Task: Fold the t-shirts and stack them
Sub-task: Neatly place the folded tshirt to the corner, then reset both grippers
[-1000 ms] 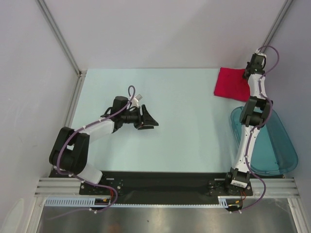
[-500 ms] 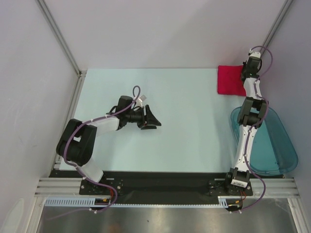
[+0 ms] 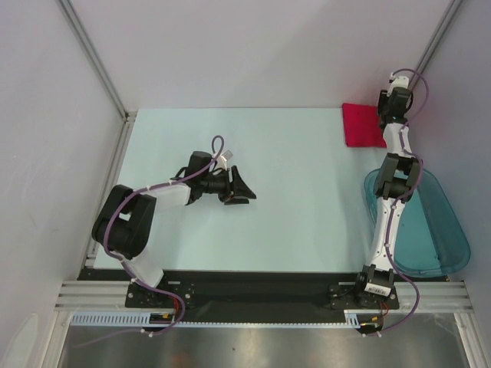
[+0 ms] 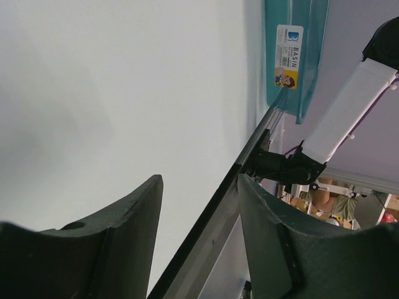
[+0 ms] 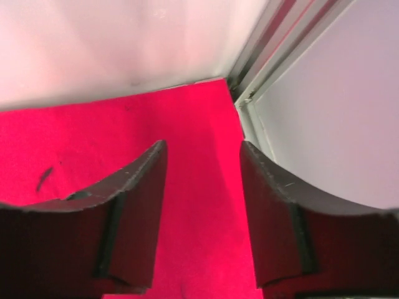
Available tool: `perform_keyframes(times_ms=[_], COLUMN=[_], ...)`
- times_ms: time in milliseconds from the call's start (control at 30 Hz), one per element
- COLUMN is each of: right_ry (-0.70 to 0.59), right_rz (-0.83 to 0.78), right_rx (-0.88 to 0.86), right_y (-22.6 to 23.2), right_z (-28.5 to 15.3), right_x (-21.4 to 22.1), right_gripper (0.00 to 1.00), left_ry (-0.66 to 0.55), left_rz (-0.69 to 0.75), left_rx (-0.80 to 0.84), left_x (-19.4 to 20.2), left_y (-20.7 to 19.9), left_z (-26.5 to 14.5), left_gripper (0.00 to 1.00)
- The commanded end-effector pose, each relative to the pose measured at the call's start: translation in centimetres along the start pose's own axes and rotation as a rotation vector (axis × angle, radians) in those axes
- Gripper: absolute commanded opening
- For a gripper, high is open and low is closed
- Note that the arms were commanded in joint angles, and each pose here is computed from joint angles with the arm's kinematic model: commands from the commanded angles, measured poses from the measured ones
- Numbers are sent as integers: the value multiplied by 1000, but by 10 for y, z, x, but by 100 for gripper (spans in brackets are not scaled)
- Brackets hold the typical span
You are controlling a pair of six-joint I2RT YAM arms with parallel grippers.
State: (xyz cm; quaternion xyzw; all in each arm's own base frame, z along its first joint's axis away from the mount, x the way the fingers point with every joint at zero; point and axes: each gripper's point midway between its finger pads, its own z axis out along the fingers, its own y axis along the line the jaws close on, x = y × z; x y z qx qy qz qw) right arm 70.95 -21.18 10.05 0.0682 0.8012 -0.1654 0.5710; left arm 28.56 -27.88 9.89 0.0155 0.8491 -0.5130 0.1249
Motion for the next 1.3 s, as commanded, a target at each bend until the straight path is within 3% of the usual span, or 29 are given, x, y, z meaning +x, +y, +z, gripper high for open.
perform_keyframes(times_ms=[0, 100, 167, 200, 233, 333, 400, 433, 467, 500, 633, 667, 733, 867, 900, 967, 1000, 1100, 1233, 1267], right_ry=[-167, -133, -118, -62, -95, -53, 7, 74, 57, 73, 187, 287, 320, 479, 536, 496, 571, 583, 630, 555], right_rz=[3, 27, 63, 73, 109, 217, 287, 285, 273, 271, 365, 379, 538, 701, 713, 793, 799, 861, 981, 986], right_rx=[73, 109, 103, 88, 60, -57, -217, -256, -351, -379, -532, -543, -629, -758, -744, -837, -828, -895, -1057, -1226], right_y=[-11, -14, 2, 11, 21, 57, 110, 123, 162, 174, 225, 229, 231, 229, 224, 222, 218, 212, 210, 211], right_z=[-25, -64, -88, -99, -128, -185, -219, -230, -271, -290, -374, -388, -428, -490, -501, -528, -540, -567, -608, -630], right_x=[-91, -129, -143, -133, -164, -174, -166, -139, -153, -149, -101, -53, -49, 32, 76, 75, 115, 133, 174, 148], right_gripper=[56, 61, 71, 73, 75, 86, 88, 91, 91, 92, 99, 99, 100, 100, 100, 100, 100, 100, 99, 100], left_ry=[-36, -61, -96, -116, -138, -220, -262, -277, -316, -334, -407, -415, -434, -463, -460, -462, -475, -461, -384, -387], left_rz=[63, 72, 97, 99, 119, 150, 166, 150, 177, 177, 126, 113, 79, 47, 20, 7, 9, -28, 69, 107], left_rx=[54, 53, 66, 63, 78, 87, 94, 69, 89, 88, 79, 85, 117, 176, 195, 237, 311, 336, 478, 543], left_x=[-10, -6, -3, -3, 1, 9, 15, 21, 25, 28, 49, 53, 66, 86, 90, 104, 106, 122, 141, 144], left_y=[-26, -31, -42, -45, -54, -67, -73, -65, -75, -74, -55, -52, -44, -26, -23, -10, -21, -6, -36, -51], left_z=[-5, -14, -25, -29, -38, -60, -72, -75, -87, -91, -101, -102, -104, -103, -103, -100, -105, -102, -114, -122], left_gripper=[57, 57, 57, 58, 58, 60, 62, 63, 64, 65, 68, 68, 68, 70, 70, 71, 71, 78, 78, 79])
